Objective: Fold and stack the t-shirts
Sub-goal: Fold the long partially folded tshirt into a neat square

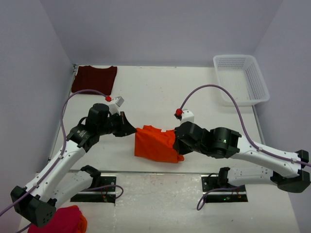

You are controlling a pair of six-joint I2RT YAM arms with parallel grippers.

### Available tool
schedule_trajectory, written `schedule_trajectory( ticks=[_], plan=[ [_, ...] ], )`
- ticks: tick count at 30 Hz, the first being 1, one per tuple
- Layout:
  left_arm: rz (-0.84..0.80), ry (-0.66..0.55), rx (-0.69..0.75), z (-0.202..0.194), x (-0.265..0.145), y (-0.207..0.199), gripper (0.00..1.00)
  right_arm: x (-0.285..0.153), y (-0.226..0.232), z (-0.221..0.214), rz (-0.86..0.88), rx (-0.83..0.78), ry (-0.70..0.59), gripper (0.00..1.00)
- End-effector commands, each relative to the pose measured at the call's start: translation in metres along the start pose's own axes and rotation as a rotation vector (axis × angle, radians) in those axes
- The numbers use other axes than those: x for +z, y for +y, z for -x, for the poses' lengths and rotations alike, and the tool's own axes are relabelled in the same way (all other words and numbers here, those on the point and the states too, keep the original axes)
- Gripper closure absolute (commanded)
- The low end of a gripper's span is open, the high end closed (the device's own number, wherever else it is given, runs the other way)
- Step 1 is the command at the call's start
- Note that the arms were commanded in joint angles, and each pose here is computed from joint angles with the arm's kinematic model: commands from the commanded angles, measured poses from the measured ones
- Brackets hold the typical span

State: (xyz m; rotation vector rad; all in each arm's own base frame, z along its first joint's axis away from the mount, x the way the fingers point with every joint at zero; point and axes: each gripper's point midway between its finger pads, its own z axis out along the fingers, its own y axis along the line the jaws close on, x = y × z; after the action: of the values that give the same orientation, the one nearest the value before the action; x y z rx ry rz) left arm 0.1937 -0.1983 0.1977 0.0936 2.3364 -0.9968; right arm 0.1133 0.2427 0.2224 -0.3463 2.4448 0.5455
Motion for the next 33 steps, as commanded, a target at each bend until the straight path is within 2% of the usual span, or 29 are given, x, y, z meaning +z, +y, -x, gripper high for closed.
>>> schedule_trajectory(
  ticks=[1,15,33],
  plan=[
    [-0.067,-0.088,0.079,0.027,-0.013,-0.025,1.0,-0.003,0.008,0.011,0.026,0.03,-0.042,1.0],
    [-0.059,-0.078,0.065,0.009,-0.022,-0.018,1.0,0.004,0.003,-0.003,-0.003,0.08,-0.006,1.0],
    [-0.002,-0.044,0.086,0.036,0.028,-0.005,1.0,0.039,-0.036,0.018,-0.059,0.153,-0.01,1.0]
  ],
)
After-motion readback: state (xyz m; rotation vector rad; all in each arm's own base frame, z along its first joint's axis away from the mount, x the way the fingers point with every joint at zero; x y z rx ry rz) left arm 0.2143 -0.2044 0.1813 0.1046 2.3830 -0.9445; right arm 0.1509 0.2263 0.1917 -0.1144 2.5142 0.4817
